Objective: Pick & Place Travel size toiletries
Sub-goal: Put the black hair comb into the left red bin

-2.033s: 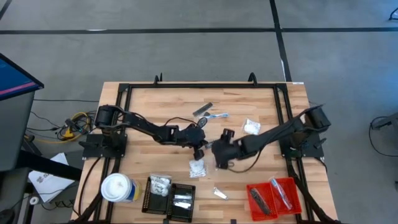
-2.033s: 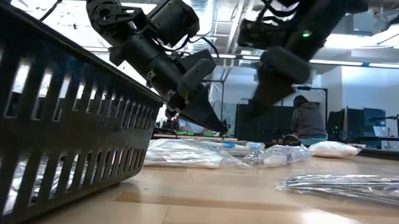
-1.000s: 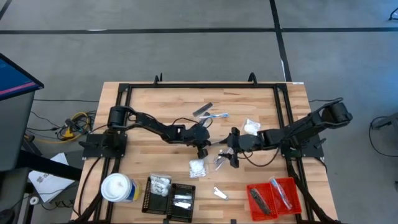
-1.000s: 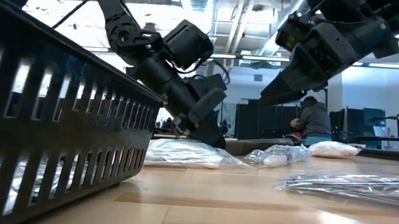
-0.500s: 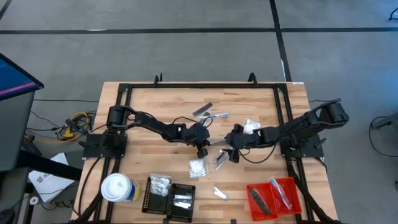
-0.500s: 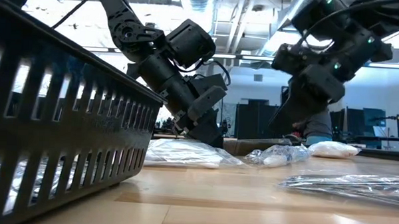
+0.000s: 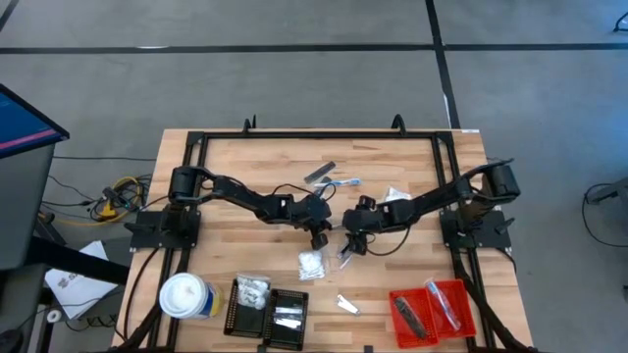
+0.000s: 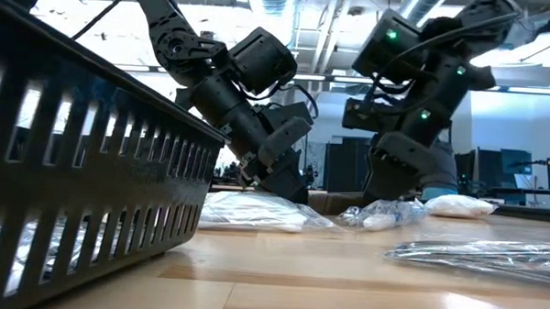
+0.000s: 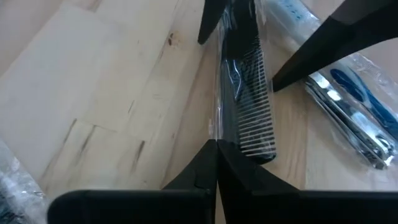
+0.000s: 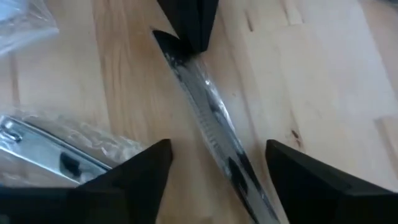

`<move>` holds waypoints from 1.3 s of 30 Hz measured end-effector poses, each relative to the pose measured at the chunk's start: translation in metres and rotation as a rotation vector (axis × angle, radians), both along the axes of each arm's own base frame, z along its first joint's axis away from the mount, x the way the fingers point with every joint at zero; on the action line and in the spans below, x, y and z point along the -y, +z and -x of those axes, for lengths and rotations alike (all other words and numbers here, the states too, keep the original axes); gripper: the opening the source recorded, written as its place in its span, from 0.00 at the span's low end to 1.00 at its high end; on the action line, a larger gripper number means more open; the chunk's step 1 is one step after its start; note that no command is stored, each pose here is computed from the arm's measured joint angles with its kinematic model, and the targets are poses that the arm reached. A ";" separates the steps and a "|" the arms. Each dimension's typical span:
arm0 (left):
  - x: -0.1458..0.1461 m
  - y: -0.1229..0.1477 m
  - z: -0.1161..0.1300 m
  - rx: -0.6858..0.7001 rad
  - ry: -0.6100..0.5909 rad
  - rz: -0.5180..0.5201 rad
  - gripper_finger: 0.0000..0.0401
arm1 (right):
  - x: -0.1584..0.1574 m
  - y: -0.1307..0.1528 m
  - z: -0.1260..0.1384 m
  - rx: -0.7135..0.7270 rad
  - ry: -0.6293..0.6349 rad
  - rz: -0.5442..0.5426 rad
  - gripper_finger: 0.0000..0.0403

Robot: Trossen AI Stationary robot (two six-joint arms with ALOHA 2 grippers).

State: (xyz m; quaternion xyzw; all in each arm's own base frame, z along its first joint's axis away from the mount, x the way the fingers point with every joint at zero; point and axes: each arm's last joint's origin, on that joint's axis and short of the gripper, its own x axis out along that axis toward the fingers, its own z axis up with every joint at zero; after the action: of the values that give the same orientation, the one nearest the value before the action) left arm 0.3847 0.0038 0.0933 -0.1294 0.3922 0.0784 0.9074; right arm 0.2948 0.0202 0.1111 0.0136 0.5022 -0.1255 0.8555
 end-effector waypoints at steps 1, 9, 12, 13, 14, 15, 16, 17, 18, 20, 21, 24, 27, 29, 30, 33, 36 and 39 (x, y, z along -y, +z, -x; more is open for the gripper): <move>0.000 0.000 0.000 0.000 -0.002 0.002 0.00 | 0.000 -0.001 -0.001 -0.013 0.002 -0.002 0.59; 0.000 0.002 0.001 0.004 -0.007 0.007 0.00 | -0.008 0.007 -0.005 -0.007 0.014 -0.045 0.05; 0.001 0.012 0.007 0.002 -0.010 0.003 0.00 | -0.008 0.019 0.002 0.022 -0.070 -0.045 0.04; 0.001 0.016 0.012 -0.008 -0.006 -0.005 0.00 | -0.009 0.028 0.003 0.059 -0.090 -0.048 0.03; 0.003 0.023 0.015 0.007 0.000 -0.020 0.00 | -0.009 0.039 0.004 0.104 -0.108 -0.055 0.02; 0.003 0.031 0.019 0.029 0.021 -0.047 0.00 | -0.010 0.050 0.006 0.150 -0.123 -0.071 0.02; 0.004 0.042 0.022 0.069 0.046 -0.077 0.00 | -0.012 0.060 0.009 0.178 -0.138 -0.094 0.02; 0.006 0.052 0.028 0.098 0.071 -0.109 0.00 | -0.015 0.068 0.014 0.204 -0.150 -0.120 0.02; 0.007 0.059 0.035 0.114 0.094 -0.140 0.00 | -0.019 0.078 0.018 0.232 -0.153 -0.151 0.01; 0.008 0.068 0.050 0.131 0.117 -0.187 0.00 | -0.030 0.098 0.031 0.292 -0.159 -0.212 0.01; 0.009 0.073 0.058 0.138 0.130 -0.201 0.00 | -0.037 0.108 0.038 0.322 -0.163 -0.256 0.01; 0.009 0.095 0.079 0.229 0.169 -0.221 0.00 | -0.068 0.126 0.065 0.341 -0.150 -0.394 0.01; 0.007 0.107 0.100 0.279 0.200 -0.234 0.00 | -0.103 0.135 0.093 0.335 -0.162 -0.539 0.01; 0.006 0.116 0.112 0.317 0.216 -0.238 0.00 | -0.126 0.133 0.109 0.319 -0.202 -0.609 0.00; 0.005 0.122 0.116 0.348 0.223 -0.236 0.00 | -0.137 0.129 0.118 0.297 -0.232 -0.636 0.00; 0.005 0.130 0.127 0.388 0.233 -0.234 0.00 | -0.168 0.115 0.138 0.188 -0.354 -0.667 0.00; 0.006 0.135 0.133 0.415 0.233 -0.237 0.00 | -0.194 0.105 0.151 0.073 -0.482 -0.619 0.00; 0.008 0.136 0.133 0.424 0.231 -0.239 0.00 | -0.220 0.106 0.154 0.012 -0.556 -0.581 0.00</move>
State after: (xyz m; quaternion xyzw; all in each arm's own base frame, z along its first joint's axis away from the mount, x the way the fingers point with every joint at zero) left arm 0.2516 -0.0039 0.2289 -0.0788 0.1638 0.1983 0.9631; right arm 0.1404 0.2400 0.2169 0.3911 0.4889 -0.2050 0.7523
